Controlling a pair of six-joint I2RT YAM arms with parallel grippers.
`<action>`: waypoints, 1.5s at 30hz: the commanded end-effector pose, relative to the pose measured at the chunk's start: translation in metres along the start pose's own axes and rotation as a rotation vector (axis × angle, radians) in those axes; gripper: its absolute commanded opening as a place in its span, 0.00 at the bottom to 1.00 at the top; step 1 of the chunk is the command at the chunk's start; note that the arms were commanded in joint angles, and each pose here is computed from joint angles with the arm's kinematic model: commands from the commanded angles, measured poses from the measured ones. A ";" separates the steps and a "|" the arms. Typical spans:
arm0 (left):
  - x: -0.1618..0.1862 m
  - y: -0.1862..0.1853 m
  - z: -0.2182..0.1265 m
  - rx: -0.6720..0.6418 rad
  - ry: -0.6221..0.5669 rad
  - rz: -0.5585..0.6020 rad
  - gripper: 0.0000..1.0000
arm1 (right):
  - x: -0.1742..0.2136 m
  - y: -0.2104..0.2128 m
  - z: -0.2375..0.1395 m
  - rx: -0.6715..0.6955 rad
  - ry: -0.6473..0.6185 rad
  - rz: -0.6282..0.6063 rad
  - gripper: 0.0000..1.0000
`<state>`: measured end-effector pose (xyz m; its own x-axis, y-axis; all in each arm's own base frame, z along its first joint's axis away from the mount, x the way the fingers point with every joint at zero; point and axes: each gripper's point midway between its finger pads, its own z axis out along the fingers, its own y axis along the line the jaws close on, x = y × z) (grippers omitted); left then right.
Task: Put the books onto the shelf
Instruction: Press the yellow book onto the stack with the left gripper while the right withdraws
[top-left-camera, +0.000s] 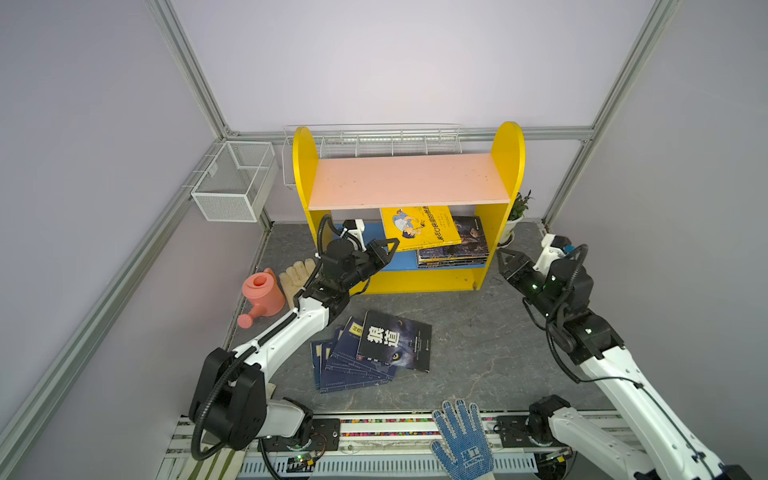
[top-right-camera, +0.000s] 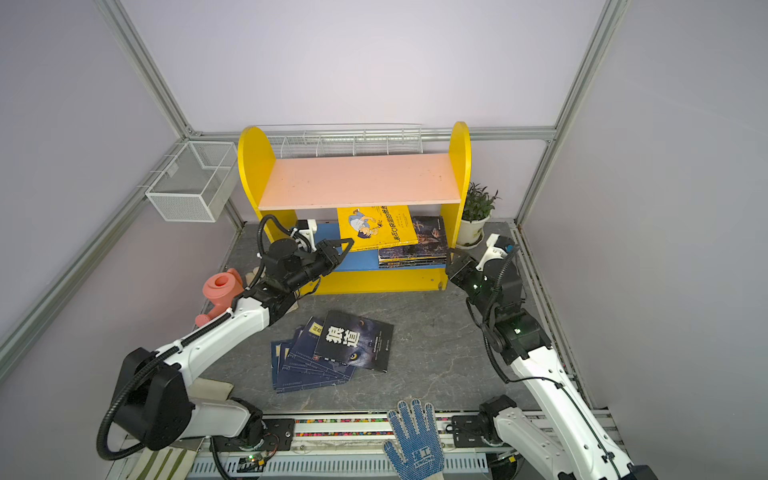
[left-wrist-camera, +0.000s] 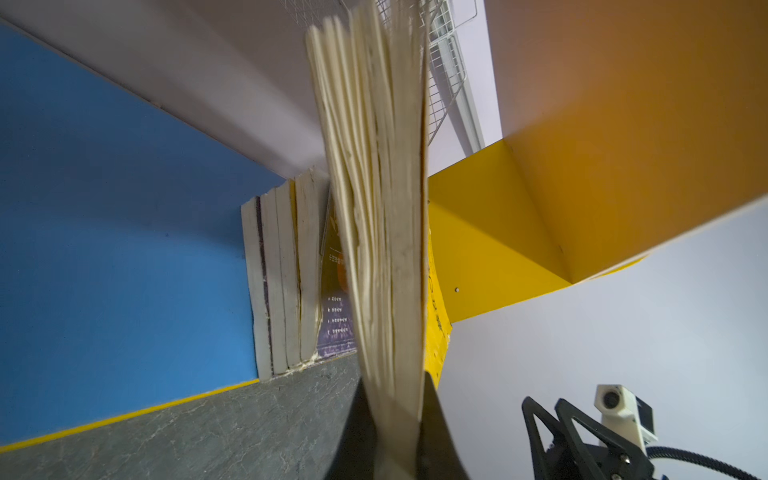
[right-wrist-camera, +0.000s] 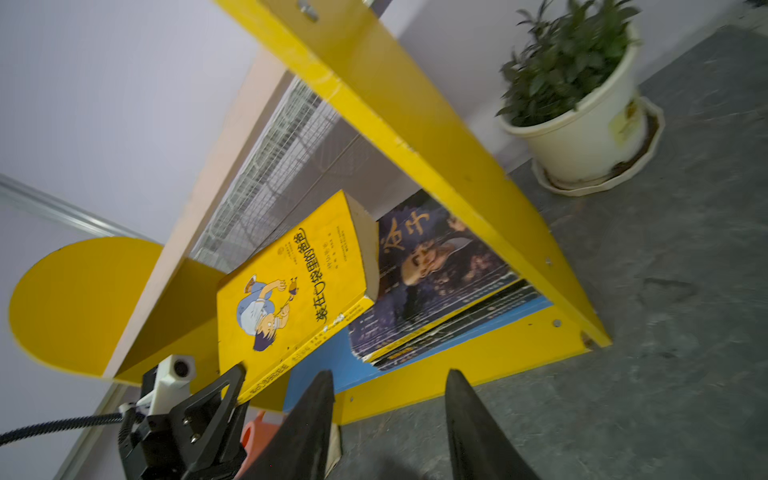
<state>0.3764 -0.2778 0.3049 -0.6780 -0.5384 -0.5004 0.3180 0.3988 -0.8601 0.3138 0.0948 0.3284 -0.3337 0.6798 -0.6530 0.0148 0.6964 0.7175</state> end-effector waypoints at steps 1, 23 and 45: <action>-0.009 -0.033 0.015 0.093 0.000 0.082 0.00 | -0.003 -0.053 -0.009 0.243 -0.031 -0.031 0.47; 0.044 -0.036 0.095 0.148 0.154 0.032 0.00 | 0.001 -0.074 -0.009 0.287 0.048 -0.018 0.47; 0.052 -0.025 0.092 0.017 0.178 0.067 0.68 | 0.003 -0.082 -0.007 0.279 0.065 0.036 0.47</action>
<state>0.3921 -0.3861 0.2581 -0.8015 -0.3557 -0.4807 0.3247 0.4162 -0.8493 0.3065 0.0389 0.2729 -0.3845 0.6857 -0.6181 0.2777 0.7245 0.6309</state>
